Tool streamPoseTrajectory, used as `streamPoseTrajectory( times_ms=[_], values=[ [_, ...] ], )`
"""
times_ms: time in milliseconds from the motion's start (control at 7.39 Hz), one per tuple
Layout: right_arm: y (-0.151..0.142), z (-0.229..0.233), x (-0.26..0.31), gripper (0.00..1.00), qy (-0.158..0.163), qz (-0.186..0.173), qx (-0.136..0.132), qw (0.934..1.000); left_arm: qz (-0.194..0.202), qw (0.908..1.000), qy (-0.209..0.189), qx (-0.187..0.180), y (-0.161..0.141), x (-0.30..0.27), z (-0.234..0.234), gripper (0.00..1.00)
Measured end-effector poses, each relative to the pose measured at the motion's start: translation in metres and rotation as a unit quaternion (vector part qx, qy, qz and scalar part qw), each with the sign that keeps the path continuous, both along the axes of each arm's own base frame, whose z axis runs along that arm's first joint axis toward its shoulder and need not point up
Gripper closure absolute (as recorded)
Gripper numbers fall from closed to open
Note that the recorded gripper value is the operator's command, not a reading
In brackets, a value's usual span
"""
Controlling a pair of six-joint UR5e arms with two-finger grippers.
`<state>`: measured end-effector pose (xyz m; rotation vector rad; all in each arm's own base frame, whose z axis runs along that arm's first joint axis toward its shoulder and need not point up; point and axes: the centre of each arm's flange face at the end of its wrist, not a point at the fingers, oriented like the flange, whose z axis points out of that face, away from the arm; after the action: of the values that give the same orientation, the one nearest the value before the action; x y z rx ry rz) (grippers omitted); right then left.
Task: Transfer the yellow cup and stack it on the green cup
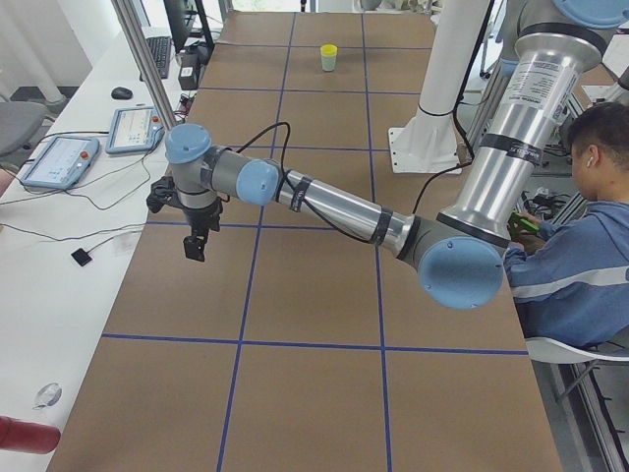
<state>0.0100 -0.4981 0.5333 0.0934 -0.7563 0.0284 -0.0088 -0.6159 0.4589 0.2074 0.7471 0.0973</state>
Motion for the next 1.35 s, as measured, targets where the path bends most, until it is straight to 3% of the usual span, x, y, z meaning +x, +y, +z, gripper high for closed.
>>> streamPoseTrajectory(
  times_ms=[271, 812, 1217, 1353],
  values=[
    [-0.009, -0.01, -0.001, 0.0, 0.006, -0.041, 0.01, 0.9991, -0.003, 0.9999, -0.001, -0.011, 0.059, -0.01, 0.014, 0.0],
    [-0.014, -0.011, -0.005, 0.0, -0.015, -0.051, 0.007, 0.9986, 0.002, 0.996, 0.012, -0.088, 0.088, -0.01, 0.085, 0.0],
    [-0.001, 0.003, -0.004, 0.0, -0.016, -0.048, -0.008, 0.9987, -0.014, 0.9924, 0.025, -0.12, 0.149, -0.017, 0.107, 0.0],
    [-0.003, 0.007, -0.004, 0.0, -0.015, -0.048, -0.013, 0.9986, -0.019, 0.9914, 0.031, -0.126, 0.157, -0.017, 0.107, 0.0]
  ],
)
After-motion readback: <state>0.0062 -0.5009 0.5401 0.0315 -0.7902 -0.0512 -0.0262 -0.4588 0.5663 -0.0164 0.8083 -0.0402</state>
